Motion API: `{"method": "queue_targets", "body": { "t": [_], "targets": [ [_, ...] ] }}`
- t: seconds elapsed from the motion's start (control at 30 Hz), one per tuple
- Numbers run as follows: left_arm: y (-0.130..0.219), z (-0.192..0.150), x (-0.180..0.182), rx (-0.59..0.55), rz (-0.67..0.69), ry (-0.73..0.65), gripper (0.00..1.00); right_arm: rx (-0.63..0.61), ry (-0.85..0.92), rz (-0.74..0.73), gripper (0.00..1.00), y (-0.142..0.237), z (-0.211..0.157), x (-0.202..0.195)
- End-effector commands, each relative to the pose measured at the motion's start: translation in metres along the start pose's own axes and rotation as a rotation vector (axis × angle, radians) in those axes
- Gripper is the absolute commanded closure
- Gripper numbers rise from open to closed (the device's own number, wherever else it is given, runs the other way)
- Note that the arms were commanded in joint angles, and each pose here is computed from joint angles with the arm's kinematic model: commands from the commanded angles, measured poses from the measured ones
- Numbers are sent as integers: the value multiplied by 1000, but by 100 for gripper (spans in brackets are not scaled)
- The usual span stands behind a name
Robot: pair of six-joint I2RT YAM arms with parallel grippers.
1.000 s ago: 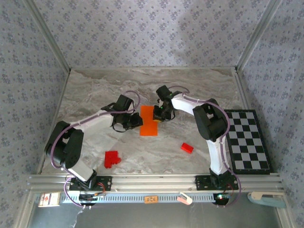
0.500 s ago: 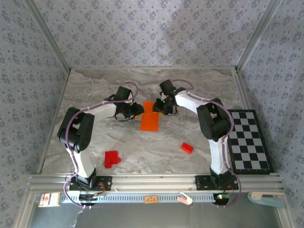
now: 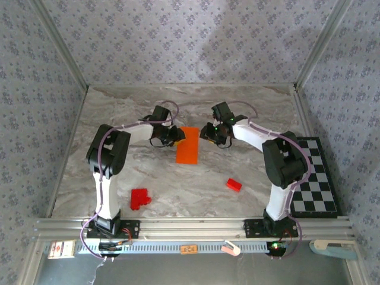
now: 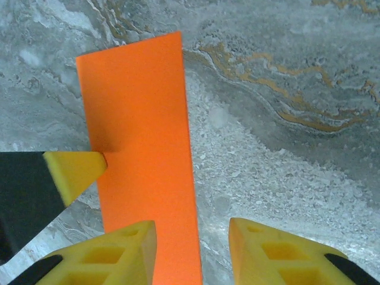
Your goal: Fold a paper plane with a square sheet of paper (pick it up from the middle)
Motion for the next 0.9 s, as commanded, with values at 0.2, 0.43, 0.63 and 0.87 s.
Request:
{"method": "queue_targets", "body": {
  "t": [0.2, 0.43, 0.63, 0.87],
  "targets": [
    [-1, -14, 33, -24, 81, 84, 72, 38, -47, 57, 61, -1, -25, 9],
    [3, -29, 39, -47, 108, 136, 72, 137, -100, 101, 57, -12, -66, 13],
    [0, -30, 49, -66, 113, 182, 72, 177, -143, 135, 56, -17, -86, 13],
    [-4, -29, 53, -62, 119, 194, 73, 203, -148, 173, 57, -20, -95, 22]
  ]
}}
Point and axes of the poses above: each hand's point on the last joint's axis, 136 mm out from that joint toward the fingers, its own y axis back along the fingers, its own x axis along the line the jaws close on, z = x × y, the point moved 3 cm from there along y, back along the fingers, and after that the axes turned 13 degrees about y, right-handed, at the moved point
